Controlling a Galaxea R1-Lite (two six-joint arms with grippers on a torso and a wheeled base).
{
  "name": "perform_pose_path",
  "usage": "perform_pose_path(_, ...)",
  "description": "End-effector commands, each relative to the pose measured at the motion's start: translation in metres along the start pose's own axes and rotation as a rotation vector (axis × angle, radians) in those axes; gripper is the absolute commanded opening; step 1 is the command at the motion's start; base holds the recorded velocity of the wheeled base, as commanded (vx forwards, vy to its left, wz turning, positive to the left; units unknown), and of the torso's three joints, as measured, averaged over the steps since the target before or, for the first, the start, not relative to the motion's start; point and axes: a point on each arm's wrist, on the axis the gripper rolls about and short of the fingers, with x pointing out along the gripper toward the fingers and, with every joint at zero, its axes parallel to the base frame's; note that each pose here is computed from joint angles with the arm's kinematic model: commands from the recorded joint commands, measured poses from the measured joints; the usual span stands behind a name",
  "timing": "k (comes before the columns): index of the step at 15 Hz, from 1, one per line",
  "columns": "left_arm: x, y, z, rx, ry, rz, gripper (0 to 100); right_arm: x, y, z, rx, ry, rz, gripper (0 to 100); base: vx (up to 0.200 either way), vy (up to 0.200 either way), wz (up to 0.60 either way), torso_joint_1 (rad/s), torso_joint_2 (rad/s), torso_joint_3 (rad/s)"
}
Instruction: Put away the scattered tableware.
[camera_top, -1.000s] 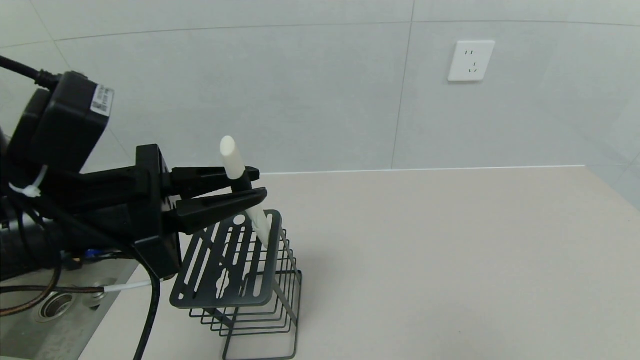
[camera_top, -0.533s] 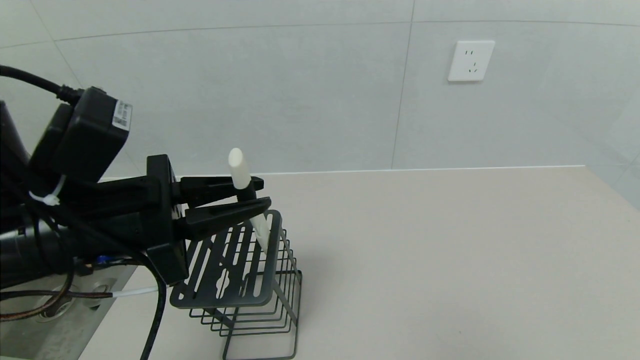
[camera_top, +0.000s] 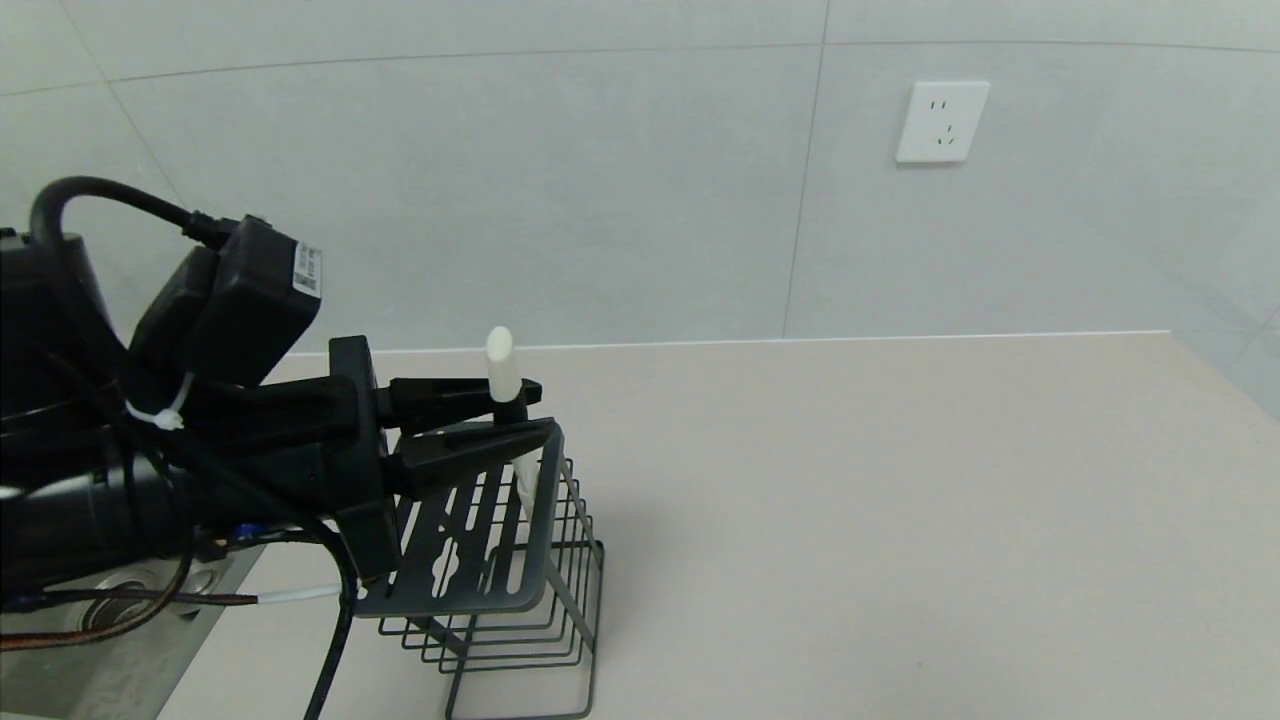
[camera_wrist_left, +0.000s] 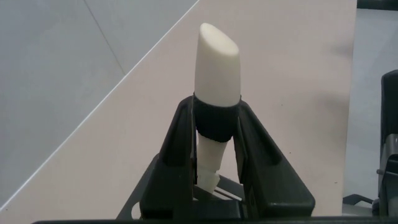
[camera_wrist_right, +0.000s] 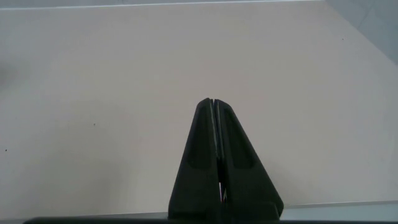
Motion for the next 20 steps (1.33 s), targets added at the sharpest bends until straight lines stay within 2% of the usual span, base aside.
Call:
perform_pose_path(1, 0.001, -0.001, -0.005, -0.01, 0.017, 0.006, 0, 0.0, 0.0, 0.0, 0.0, 0.001, 0.0, 0, 0.0, 0.0, 0.0, 0.0, 0.0, 0.0)
perform_pose_path(20, -0.002, -0.006, -0.02, -0.047, 0.064, 0.005, 0, 0.0, 0.0, 0.0, 0.0, 0.001, 0.0, 0, 0.0, 0.0, 0.0, 0.0, 0.0, 0.0)
